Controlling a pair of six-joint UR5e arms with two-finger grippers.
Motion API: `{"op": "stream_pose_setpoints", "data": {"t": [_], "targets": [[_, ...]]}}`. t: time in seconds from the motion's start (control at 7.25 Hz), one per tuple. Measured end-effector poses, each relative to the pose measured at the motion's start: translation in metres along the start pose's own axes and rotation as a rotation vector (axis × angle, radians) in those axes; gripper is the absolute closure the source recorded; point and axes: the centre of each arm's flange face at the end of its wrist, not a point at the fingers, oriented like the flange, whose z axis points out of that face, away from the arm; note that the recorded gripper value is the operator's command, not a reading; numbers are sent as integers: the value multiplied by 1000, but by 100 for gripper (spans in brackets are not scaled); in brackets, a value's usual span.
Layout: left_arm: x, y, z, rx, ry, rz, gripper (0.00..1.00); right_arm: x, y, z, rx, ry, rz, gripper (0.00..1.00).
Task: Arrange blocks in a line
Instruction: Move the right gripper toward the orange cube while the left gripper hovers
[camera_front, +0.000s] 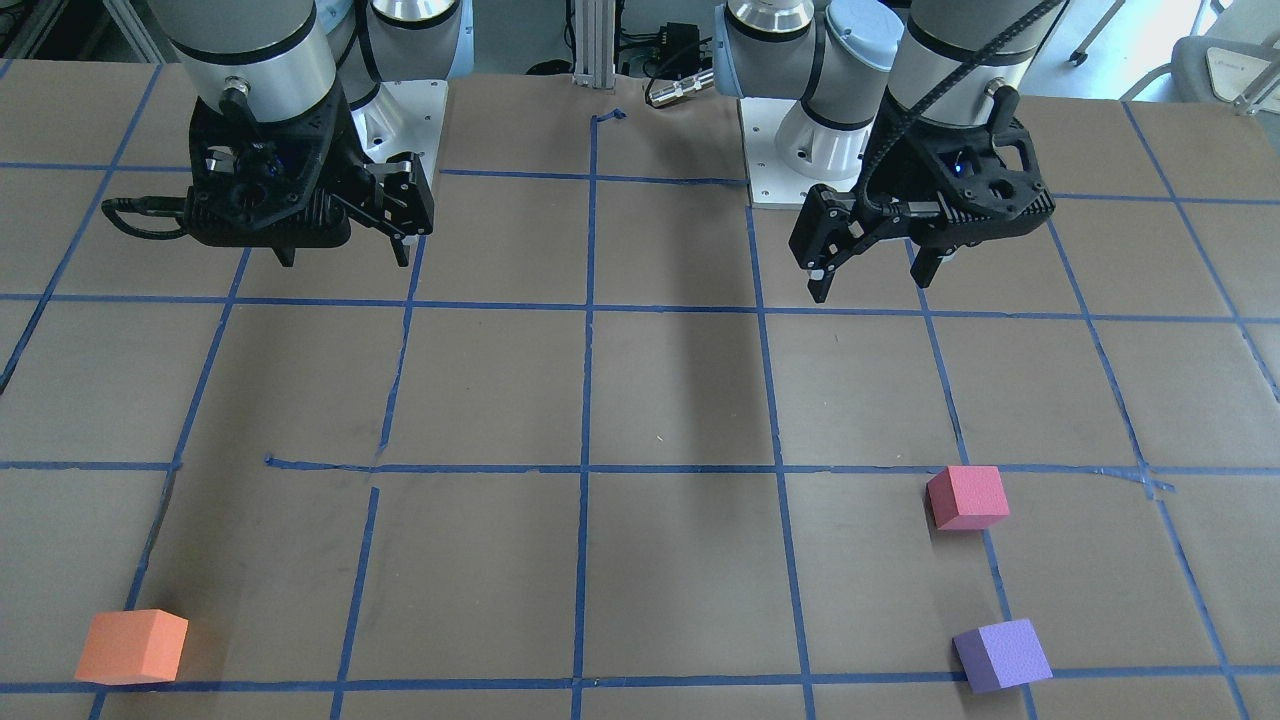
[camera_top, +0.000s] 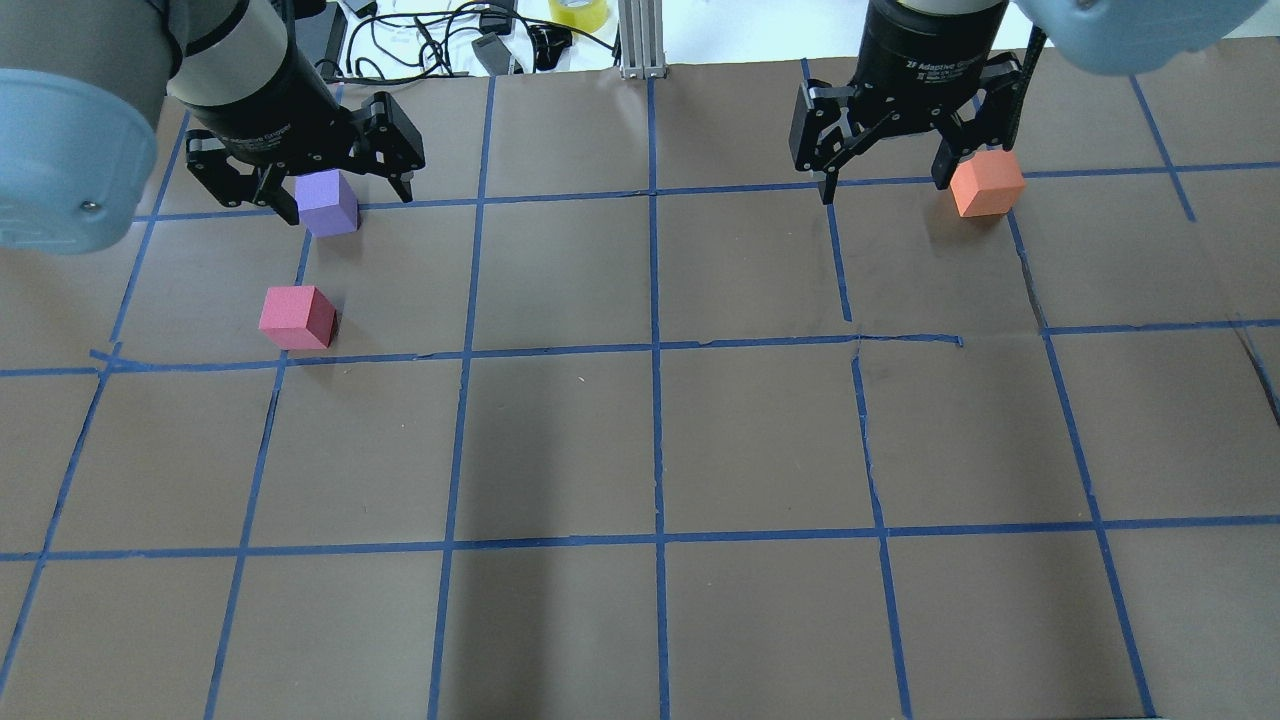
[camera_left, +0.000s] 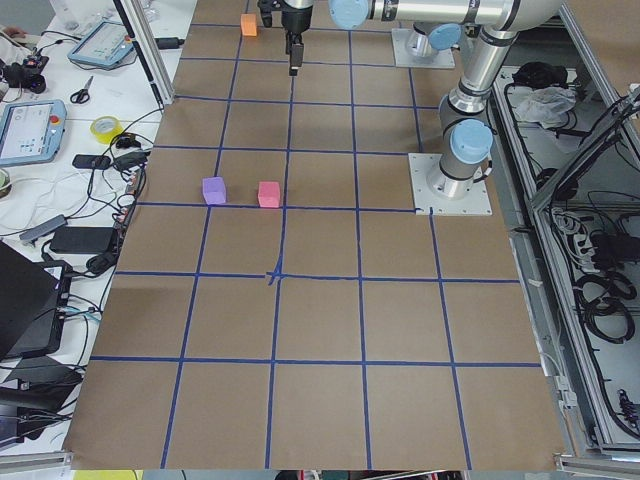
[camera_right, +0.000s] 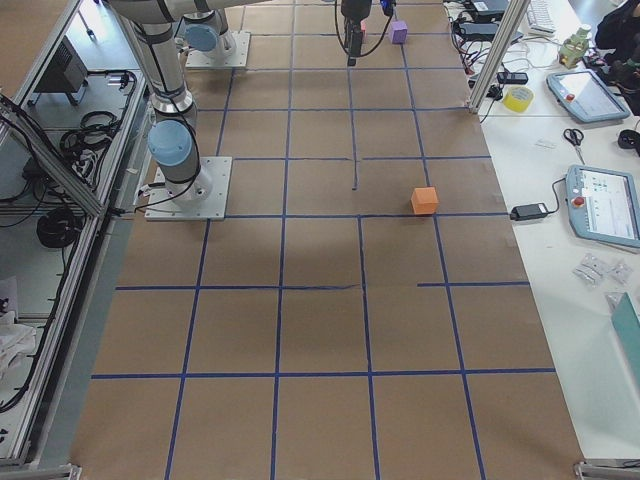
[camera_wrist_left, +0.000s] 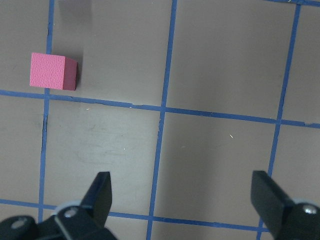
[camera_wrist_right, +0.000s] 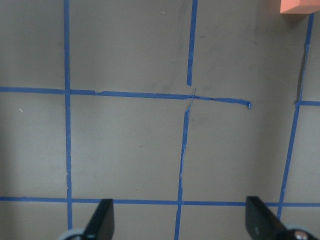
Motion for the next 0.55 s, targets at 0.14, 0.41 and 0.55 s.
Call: {"op": "stream_pose_setpoints", "data": {"t": [0.14, 0.41, 0.55], "targets": [[-4, -3, -1, 21, -10, 30, 0, 1, -4, -3, 49, 0, 3, 0], [-15, -13, -7, 85, -40, 140, 0, 6, -14, -11, 138, -4, 14, 0], [-16, -14, -8, 93, -35, 137, 0, 8, -13, -13, 145, -9, 13, 0]]}}
